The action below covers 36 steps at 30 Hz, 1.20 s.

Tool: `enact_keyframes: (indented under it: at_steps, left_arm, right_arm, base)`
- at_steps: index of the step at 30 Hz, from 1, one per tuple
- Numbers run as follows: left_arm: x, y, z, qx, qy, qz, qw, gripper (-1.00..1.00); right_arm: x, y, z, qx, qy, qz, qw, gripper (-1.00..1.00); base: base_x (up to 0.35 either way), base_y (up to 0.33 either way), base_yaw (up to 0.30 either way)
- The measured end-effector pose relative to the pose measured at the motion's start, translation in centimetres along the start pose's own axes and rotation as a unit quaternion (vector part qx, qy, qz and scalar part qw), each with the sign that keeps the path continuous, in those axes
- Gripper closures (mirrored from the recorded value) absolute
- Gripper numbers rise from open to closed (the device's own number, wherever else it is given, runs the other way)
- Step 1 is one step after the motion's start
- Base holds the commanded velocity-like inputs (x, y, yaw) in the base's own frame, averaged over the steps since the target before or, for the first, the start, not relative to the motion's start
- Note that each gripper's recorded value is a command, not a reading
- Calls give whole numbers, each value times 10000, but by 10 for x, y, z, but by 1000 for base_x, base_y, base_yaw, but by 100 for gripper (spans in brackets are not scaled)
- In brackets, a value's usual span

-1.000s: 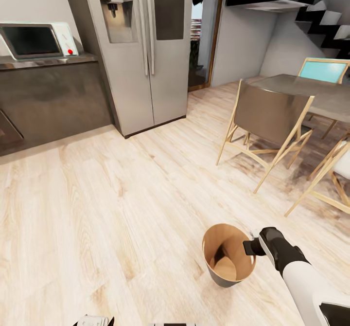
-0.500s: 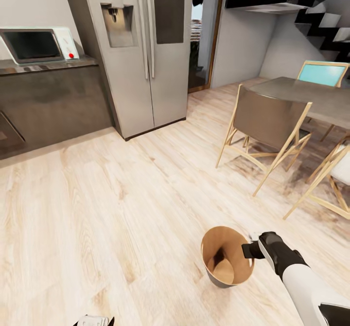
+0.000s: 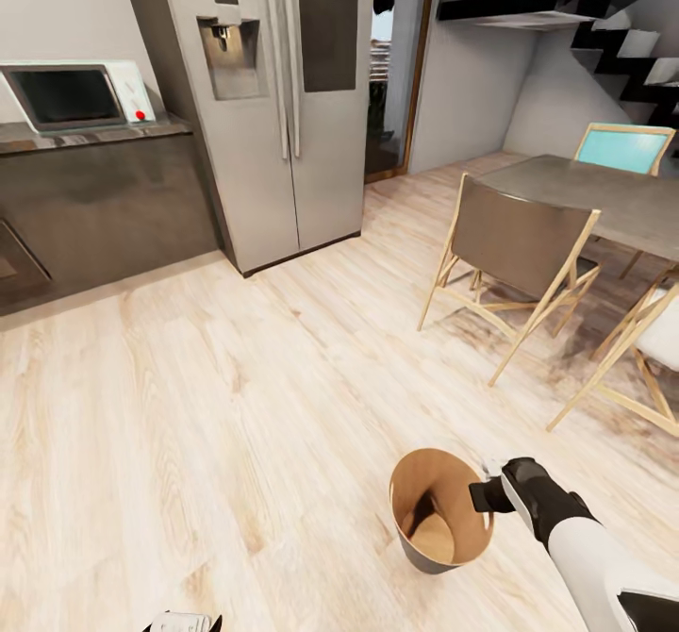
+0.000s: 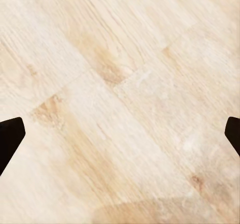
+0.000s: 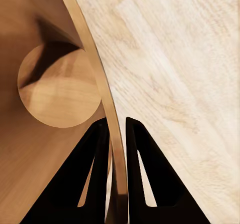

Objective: Put the three can of soda from the living room inside the tash can in the kitchen.

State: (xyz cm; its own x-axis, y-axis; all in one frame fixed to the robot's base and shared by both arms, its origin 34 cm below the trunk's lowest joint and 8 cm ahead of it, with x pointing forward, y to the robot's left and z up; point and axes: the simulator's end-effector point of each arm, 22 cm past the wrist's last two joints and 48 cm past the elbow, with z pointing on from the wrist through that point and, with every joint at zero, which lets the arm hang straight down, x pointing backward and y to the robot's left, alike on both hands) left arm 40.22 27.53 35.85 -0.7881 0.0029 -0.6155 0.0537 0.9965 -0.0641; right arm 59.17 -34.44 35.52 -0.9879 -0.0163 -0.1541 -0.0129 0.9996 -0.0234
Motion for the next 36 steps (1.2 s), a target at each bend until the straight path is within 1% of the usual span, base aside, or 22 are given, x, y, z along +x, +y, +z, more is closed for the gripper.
enact_keyframes:
  at_steps: [1,3,6,16,23,30,31,33,35,36]
  left_arm:
    - [-2,0,-1,0,0,0,10000,-100]
    - [-5,0,-4,0,3,-2,10000,-100]
    - [-10,-1,-8,5,2,2,10000,-100]
    - [-26,-2,-22,12,7,6,10000,-100]
    - [-36,-3,-32,12,8,7,10000,-100]
    - [-47,-4,-42,12,6,7,10000,-100]
    - [-48,-4,-43,12,6,7,10000,-100]
    - [-51,-4,-46,12,7,7,10000,-100]
    - [-54,-4,-49,12,7,7,10000,-100]
    - [-56,-4,-50,12,8,7,10000,-100]
  right_arm:
    - [0,0,-1,-2,-8,-4,10000,100]
    - [1,2,-1,-12,-171,-63,9998,100]
    - [-1,1,-6,-15,-254,-86,9996,100]
    - [1,-3,-23,-7,-213,-56,9998,100]
    - [20,-10,-31,37,-68,-66,9999,100]
    - [29,-14,-38,56,-169,-109,9998,100]
    - [33,-17,-39,63,-176,-86,9998,100]
    - [38,-25,-42,144,-150,-160,9997,100]
    - [43,-32,-45,159,-141,-88,9997,100]
    - [44,-37,-47,212,-142,-147,9996,100]
  base:
    - [0,0,0]
    - [0,0,0]
    - [0,0,0]
    - [0,0,0]
    - [0,0,0]
    - [0,0,0]
    - [0,0,0]
    - [0,0,0]
    - [0,0,0]
    - [0,0,0]
